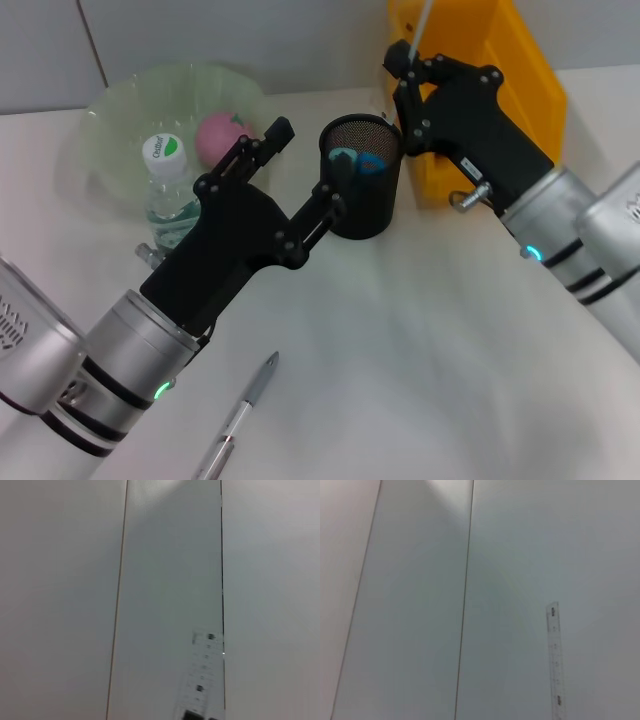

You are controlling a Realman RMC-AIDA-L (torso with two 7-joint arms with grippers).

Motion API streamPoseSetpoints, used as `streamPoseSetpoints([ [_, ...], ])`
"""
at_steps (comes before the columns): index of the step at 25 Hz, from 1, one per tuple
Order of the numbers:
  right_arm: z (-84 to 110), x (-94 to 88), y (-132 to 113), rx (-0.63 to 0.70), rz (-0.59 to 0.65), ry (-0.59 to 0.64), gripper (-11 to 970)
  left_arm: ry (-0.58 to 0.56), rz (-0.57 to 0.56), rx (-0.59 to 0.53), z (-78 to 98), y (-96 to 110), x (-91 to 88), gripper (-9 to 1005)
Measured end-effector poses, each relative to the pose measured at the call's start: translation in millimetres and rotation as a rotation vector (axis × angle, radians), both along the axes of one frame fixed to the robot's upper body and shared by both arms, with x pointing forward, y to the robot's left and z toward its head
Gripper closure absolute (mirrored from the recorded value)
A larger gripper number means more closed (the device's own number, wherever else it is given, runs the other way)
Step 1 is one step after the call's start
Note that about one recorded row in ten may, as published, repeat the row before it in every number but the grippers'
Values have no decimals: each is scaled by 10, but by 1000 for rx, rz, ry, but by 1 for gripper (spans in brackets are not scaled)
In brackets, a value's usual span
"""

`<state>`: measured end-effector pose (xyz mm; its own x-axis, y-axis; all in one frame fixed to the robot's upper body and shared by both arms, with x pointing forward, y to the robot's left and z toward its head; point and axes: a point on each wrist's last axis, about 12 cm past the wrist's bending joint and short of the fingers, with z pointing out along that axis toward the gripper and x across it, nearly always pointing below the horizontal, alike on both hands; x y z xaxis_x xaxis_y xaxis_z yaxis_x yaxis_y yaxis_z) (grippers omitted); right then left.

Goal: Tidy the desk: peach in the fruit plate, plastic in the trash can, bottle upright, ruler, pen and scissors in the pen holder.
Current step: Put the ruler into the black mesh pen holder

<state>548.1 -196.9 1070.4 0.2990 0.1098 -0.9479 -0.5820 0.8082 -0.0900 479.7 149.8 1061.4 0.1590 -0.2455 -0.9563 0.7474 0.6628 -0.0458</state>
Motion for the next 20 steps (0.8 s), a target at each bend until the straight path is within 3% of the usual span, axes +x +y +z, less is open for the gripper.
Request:
streamPoseSetpoints([
  [10, -19, 353, 55, -56, -5, 173, 905, 58, -37, 14, -84, 53, -21, 335],
  [20, -56, 464, 150, -117, -4, 242, 893, 75, -59, 37, -137, 73, -53, 336],
])
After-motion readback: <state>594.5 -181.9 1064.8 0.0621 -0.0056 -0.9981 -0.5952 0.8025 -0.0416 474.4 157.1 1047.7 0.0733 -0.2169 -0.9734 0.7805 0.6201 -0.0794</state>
